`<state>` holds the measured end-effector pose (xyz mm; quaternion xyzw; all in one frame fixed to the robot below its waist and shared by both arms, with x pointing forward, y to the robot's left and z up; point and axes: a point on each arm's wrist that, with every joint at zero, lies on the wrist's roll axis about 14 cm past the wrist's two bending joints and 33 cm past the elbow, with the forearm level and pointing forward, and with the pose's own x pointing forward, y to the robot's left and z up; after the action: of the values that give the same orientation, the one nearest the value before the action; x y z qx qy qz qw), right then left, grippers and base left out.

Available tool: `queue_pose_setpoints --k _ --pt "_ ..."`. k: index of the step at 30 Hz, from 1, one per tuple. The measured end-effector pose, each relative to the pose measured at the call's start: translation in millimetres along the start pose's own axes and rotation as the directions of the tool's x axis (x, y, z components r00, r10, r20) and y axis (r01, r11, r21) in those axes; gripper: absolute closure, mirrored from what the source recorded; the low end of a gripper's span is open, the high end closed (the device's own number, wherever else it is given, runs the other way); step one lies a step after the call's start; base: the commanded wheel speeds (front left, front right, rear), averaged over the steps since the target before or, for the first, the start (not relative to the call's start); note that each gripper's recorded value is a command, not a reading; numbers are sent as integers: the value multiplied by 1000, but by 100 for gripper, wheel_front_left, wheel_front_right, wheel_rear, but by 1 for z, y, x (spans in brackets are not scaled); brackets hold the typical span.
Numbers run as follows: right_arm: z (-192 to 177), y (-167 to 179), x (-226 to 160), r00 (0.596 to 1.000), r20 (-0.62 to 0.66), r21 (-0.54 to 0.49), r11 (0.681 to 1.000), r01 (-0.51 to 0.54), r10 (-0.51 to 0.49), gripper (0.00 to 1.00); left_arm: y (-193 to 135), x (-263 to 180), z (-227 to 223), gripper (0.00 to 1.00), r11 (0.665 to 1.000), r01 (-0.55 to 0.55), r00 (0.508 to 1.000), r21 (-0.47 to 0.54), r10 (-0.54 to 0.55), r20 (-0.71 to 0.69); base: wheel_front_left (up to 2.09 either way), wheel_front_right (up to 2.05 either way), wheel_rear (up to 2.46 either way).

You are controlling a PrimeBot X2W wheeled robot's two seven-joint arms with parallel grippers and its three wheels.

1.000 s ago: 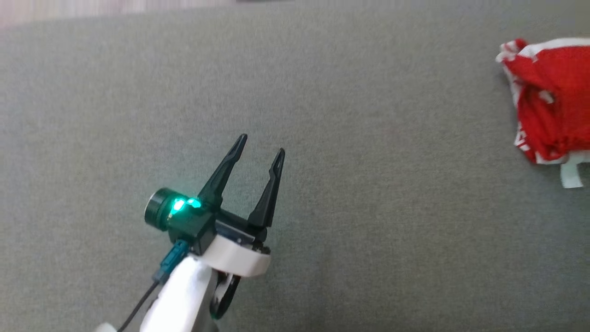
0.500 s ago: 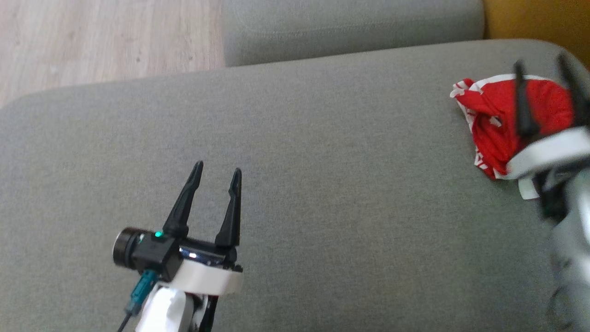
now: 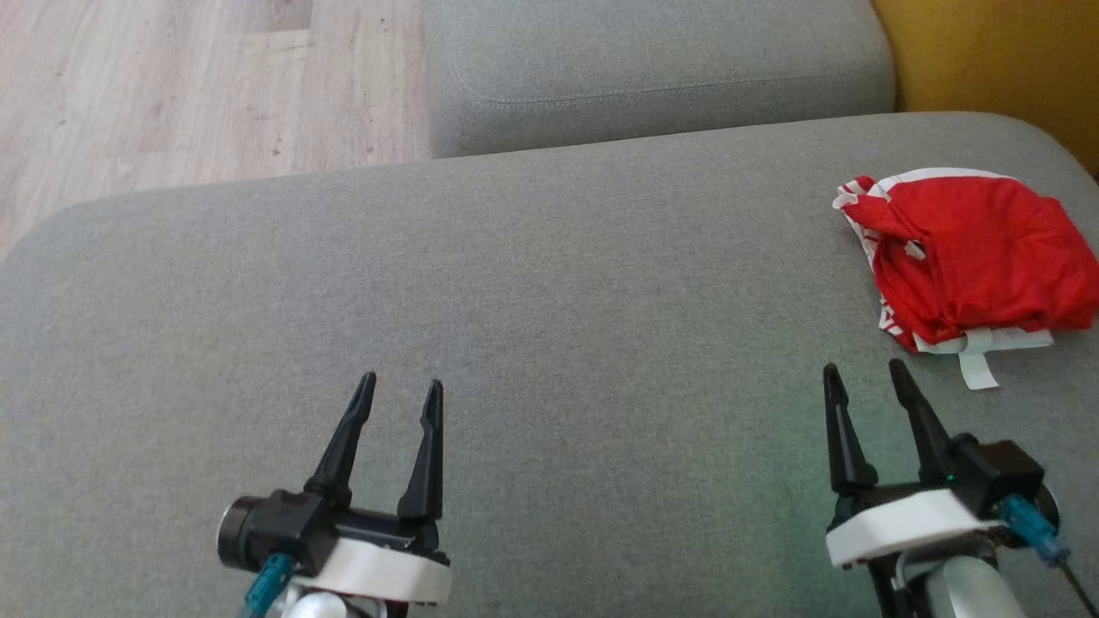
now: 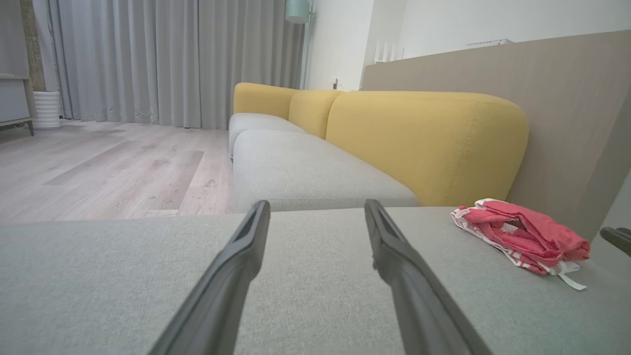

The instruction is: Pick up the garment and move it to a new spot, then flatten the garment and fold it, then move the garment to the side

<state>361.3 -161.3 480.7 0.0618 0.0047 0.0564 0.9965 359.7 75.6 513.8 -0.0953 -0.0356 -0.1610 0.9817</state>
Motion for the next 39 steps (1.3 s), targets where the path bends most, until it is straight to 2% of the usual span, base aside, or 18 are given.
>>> queue_pose_setpoints --k 38,39 --pt "13 16 2 998 43 4 999 -44 44 0 16 -5 17 0 997 -67 996 -50 69 54 0 0 0" --pt "11 16 1 998 39 4 999 -43 43 100 18 -5 18 100 996 -75 995 -42 77 55 0 0 0"
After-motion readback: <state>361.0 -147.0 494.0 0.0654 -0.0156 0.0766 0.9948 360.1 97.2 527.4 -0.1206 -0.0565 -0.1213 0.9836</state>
